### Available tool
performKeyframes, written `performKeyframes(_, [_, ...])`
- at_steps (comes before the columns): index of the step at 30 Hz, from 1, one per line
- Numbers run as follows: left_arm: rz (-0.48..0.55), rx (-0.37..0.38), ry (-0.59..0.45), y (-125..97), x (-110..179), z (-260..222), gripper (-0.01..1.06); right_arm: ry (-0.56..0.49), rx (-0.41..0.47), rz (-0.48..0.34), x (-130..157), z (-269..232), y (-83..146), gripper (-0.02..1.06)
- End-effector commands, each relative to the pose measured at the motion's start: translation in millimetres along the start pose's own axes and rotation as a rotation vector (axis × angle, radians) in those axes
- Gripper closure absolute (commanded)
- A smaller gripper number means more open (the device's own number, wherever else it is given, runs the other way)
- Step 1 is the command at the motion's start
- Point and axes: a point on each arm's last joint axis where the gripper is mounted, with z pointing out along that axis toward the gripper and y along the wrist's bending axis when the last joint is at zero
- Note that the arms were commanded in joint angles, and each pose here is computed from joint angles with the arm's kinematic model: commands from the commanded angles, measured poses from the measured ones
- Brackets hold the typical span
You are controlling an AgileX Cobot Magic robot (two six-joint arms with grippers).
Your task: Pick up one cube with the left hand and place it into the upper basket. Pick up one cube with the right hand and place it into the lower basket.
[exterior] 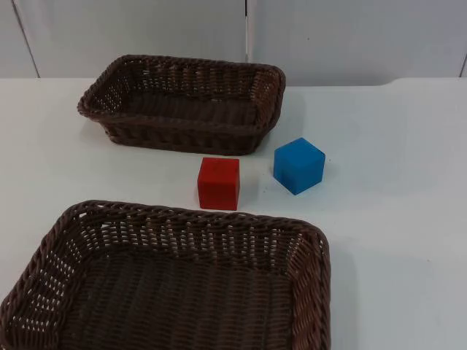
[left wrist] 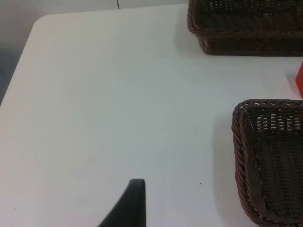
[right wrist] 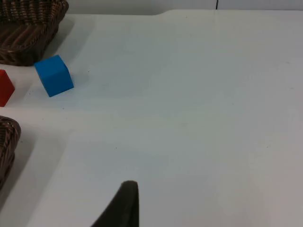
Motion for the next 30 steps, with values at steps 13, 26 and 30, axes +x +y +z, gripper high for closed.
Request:
performKeyframes(13, [-0.012,-0.018,-0.009,1.8,0.0,0.6,0.00,-0.010,0.009,0.002,0.0,0.1,-0.3,-0.01])
performKeyframes(26, [-0.012,-0.018,-0.009,1.8,0.0,0.6,0.00,-0.010,0.011,0.001,0.0,0.1,-0.4,-0.01])
performKeyframes(30, [-0.012,-0.018,-0.009,1.8,0.0,0.6,0.00,-0.010,0.012,0.001,0.0,0.1,-0.6,-0.01])
